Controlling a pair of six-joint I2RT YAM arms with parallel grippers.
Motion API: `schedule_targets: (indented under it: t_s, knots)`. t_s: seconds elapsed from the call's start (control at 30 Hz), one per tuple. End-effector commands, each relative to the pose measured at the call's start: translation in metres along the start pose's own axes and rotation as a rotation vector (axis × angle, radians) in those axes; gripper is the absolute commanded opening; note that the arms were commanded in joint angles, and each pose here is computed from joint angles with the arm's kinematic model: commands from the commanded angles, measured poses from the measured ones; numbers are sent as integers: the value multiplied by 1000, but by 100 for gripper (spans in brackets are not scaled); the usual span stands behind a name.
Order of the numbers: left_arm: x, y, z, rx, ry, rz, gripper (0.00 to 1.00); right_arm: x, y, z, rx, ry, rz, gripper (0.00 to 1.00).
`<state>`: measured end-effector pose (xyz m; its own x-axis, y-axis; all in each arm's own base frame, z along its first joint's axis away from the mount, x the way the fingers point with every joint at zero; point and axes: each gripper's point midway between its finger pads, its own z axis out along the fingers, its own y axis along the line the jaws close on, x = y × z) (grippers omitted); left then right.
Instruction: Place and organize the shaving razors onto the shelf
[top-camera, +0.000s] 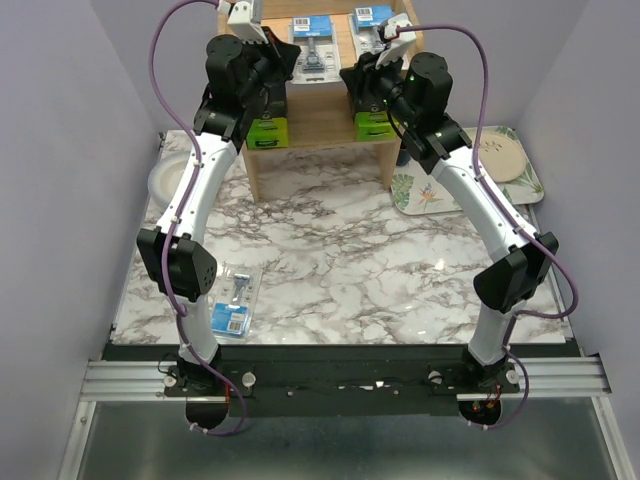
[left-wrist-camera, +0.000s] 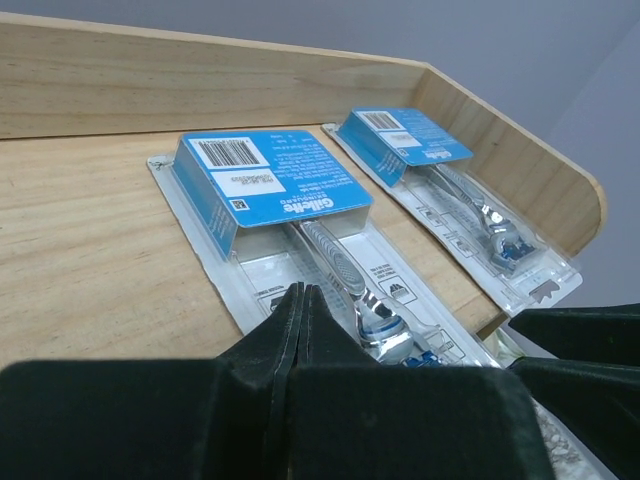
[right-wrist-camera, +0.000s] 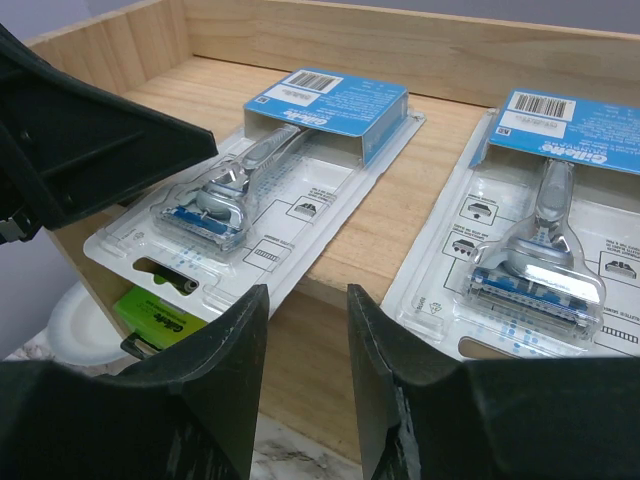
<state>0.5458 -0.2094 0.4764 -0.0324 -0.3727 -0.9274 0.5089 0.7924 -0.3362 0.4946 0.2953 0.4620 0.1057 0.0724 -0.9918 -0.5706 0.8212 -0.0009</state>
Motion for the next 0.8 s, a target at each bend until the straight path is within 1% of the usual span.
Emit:
schedule_targets:
  t_s: [0.0,0.37,0.47,0.57,0.67,0.77]
  knots:
    - [22,0,11,5,30,-29,0,-4,5,-6,-2,6,7,46]
    - [31,-20,19,49,36,-46,0,-2,1,-3,15,3,0,48]
    - [33,-21,21,51,38,-57,0,-2,1,-2,13,2,0,48]
    - [35,-14,21,14,39,-69,0,-3,-4,1,31,-6,-44,49]
    - [26,-10,18,-16,15,-86,0,-4,-9,4,55,-14,-61,51]
    - [4,-10,9,-39,-45,-85,1,-7,-10,7,59,-22,-64,51]
